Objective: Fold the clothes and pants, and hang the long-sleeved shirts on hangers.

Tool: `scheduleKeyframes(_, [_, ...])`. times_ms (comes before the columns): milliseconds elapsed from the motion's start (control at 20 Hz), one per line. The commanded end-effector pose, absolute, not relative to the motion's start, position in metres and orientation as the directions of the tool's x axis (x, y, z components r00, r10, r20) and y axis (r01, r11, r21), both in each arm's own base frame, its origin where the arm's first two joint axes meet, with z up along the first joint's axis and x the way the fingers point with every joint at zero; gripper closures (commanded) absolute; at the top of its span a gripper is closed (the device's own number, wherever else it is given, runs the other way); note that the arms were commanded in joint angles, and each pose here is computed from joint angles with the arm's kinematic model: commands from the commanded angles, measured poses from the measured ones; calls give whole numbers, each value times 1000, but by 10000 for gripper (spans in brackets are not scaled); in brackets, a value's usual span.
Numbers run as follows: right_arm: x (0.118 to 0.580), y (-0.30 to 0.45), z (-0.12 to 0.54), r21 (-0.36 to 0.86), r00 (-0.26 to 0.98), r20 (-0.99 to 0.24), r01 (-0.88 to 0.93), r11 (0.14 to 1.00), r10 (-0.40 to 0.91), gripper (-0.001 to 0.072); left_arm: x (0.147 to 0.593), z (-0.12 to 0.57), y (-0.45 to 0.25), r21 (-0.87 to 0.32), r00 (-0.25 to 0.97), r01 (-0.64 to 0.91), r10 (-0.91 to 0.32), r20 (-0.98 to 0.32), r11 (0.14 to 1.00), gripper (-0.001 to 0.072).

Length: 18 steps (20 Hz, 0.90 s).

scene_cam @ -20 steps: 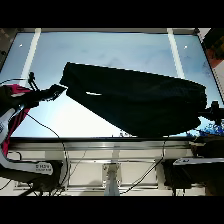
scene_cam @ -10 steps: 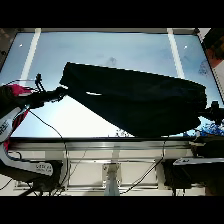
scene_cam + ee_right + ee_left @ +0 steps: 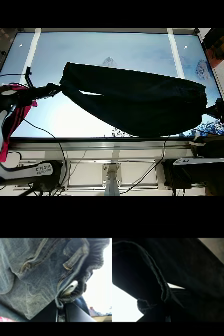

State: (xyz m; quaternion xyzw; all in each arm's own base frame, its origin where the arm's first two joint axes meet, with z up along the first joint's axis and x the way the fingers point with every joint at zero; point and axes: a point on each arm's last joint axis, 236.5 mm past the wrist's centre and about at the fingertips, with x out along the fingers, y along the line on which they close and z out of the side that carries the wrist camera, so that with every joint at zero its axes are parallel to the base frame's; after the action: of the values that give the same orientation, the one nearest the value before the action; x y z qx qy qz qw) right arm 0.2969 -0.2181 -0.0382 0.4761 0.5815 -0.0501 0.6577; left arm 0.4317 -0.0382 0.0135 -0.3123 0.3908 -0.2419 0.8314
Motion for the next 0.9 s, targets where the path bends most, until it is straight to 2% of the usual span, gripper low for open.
scheduleKeyframes(0, [297,-224,-34,552,316,-824,632,544,470,664,398,37,-26,-574,548,158,-555,-626,804,697])
scheduleKeyframes(150, [289,-224,-37,528,283,-837,641,557,469,665,350,8,-1,-375,392,58,-366,-844,925,698])
scheduleKeyframes(300, [274,-228,-43,472,222,-866,661,583,449,665,306,-21,11,-242,245,32,-242,-939,970,698])
scheduleKeyframes(500, [251,-226,-52,401,142,-892,689,604,430,665,262,-48,2,-243,179,17,-242,-954,970,698])
scheduleKeyframes(700, [228,-218,-64,346,67,-901,709,614,430,665,240,-67,-3,-242,156,27,-244,-957,970,698])
scheduleKeyframes(850, [215,-228,-65,274,19,-926,721,636,377,665,237,-72,17,-154,144,54,-160,-977,987,698])
